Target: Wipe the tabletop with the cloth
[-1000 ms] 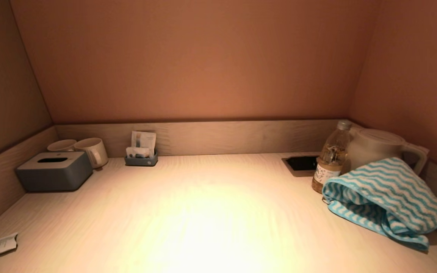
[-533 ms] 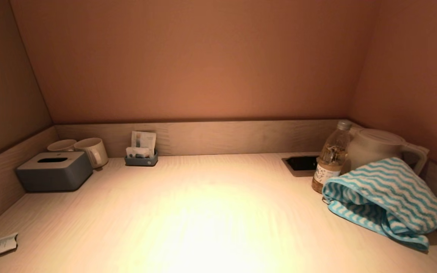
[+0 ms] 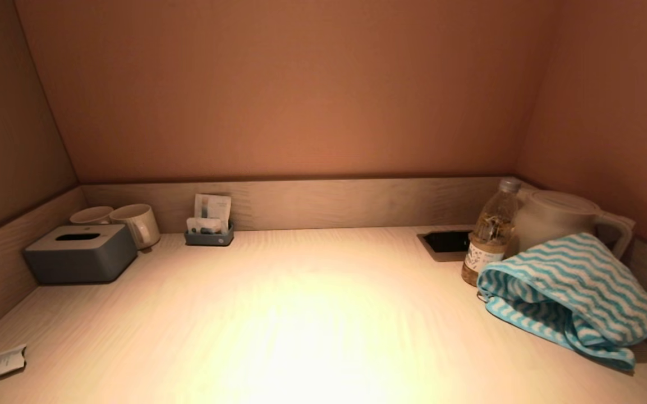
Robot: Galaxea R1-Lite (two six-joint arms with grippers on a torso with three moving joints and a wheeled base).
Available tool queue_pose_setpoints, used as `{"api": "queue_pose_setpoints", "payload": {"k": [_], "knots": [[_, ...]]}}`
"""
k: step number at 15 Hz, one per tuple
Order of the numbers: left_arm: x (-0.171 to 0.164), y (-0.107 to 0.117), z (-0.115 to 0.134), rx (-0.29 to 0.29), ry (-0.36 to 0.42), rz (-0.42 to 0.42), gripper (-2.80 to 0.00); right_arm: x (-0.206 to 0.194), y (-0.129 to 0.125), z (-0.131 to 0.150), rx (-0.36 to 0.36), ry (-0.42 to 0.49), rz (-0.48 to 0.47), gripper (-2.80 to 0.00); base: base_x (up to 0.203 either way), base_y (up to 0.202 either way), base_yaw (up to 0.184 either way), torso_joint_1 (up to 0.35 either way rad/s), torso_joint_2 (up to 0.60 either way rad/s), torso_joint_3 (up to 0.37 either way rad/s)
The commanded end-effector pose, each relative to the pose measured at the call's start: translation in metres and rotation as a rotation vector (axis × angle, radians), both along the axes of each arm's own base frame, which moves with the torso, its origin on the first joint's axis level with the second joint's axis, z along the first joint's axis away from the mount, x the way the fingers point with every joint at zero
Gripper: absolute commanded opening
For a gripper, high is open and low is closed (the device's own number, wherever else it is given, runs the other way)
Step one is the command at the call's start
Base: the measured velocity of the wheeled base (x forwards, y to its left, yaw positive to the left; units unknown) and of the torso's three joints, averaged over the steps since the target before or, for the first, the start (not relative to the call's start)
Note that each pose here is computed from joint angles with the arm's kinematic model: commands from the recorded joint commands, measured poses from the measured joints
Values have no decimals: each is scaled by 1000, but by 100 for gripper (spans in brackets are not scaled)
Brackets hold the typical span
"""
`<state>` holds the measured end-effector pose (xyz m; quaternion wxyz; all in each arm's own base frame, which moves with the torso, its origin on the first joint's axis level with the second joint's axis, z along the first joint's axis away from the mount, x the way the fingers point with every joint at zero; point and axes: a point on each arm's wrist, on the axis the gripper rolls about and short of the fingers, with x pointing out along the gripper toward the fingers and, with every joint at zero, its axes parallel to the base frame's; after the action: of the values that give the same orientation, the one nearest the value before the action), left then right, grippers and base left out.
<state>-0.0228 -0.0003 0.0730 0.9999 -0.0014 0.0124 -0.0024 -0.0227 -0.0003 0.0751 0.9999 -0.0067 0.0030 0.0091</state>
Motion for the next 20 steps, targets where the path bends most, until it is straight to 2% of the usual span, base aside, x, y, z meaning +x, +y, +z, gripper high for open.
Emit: {"api": "queue_pose_setpoints", "payload": {"k": [1, 20], "knots": [[0, 0, 0, 0, 0, 0, -280, 0, 0, 0, -2, 0, 0, -280, 0, 0, 0, 0, 0, 0], [0, 0, 0, 0, 0, 0, -280, 0, 0, 0, 0, -2, 2, -280, 0, 0, 0, 0, 0, 0]]}}
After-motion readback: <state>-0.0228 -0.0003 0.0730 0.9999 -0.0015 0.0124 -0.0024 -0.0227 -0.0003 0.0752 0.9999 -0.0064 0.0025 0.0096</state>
